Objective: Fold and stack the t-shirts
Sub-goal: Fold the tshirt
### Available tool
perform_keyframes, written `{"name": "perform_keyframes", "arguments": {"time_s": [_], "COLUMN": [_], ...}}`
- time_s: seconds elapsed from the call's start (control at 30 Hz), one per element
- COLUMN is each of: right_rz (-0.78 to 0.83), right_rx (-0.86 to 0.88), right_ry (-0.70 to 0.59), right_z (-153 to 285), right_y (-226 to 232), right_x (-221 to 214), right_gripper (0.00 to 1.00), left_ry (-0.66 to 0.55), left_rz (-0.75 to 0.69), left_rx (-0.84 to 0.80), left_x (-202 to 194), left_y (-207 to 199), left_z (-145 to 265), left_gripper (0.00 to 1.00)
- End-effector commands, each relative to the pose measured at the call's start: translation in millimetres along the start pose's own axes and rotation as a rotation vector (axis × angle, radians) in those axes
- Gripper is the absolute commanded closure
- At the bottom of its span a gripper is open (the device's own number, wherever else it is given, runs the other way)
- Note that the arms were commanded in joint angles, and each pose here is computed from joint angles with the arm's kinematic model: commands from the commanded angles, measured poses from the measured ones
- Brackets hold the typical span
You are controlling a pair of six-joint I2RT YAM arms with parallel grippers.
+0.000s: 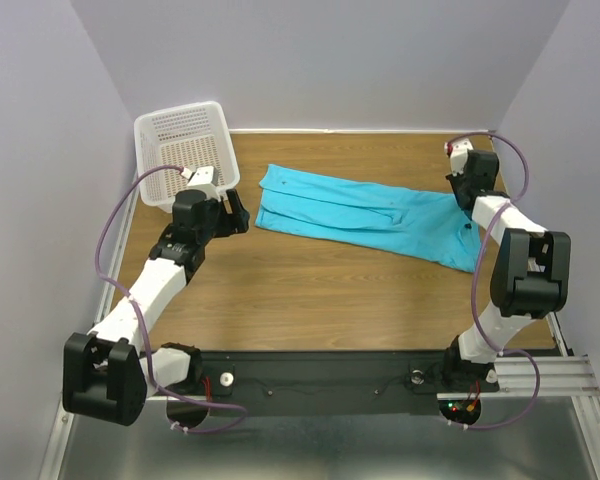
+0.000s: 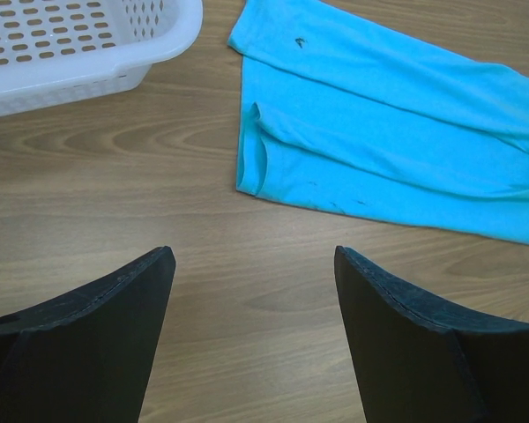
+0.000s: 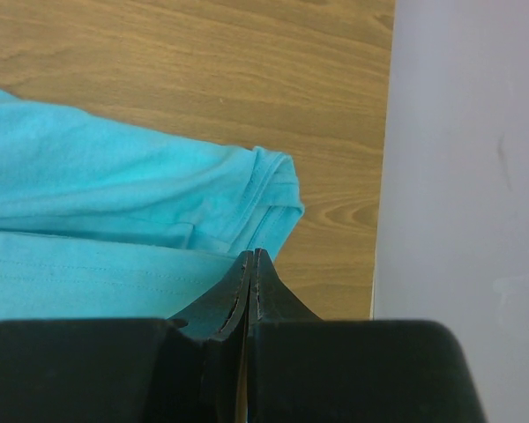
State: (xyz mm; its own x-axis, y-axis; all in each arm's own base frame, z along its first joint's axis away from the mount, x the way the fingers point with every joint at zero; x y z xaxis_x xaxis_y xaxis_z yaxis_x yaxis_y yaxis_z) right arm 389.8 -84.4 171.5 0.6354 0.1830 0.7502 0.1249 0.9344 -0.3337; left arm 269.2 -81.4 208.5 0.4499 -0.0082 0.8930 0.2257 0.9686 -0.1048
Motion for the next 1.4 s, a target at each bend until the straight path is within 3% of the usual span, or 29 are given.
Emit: {"name": "perform_keyframes", "arguments": {"time_s": [0.0,0.43,1.2,1.27,1.3,1.33,1.37], "right_rz": [-0.048,-0.059,-0.082,-0.086,-0.094,-0.101,-0.110], "right_rx": [-0.068,-0.077,-0.060,-0.059,-0.056,-0.057,-0.054], "right_ry": [-0.089,-0.048,0.042,0.041,0.037,0.022,0.006], "right_z": [5,-6,-27,-27,-26,-22,-19], "right_y": [-13,-17,-9,-9,-8,-11,-12], "right_x": [12,-8,-37,-37,-36,-32,-28], "right_gripper": [0.99,1.00,0.99,0.83,0.71,0.49,0.41], "left_ry": [-0.040,-0.017,0.120,0.122,0.142,0.131,0.144], "left_rz": [-0.020,-0.031,-0.117,-0.131,-0.135,-0.132,-0.119], "left_rx": [-0.029,-0.050,-0.089,-0.091,-0.065,-0.064,-0.064], "left_x": [8,6,9,13,9,16,16], "left_y": [-2,-3,-17,-27,-28,-32,-37], "left_z": [-1,-7,-56,-65,-73,-77,-80], "left_gripper": [0.16,0.17,0.33,0.34,0.35,0.36,0.39]}}
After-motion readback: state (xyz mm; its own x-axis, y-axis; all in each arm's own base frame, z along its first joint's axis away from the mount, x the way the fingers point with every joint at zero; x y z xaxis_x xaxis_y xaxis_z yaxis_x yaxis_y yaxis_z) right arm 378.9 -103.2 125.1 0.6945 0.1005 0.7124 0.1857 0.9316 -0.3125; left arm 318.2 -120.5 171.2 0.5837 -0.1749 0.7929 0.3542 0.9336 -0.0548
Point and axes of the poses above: each gripper's point midway between its finger pads, its own z axis back along the fingers, its own y axis along the line the jaws close on, x = y × z, the point moved 9 cm from there along z, back along the fingers, and after that the axes turned 13 degrees about -z, right-handed, at the moved point
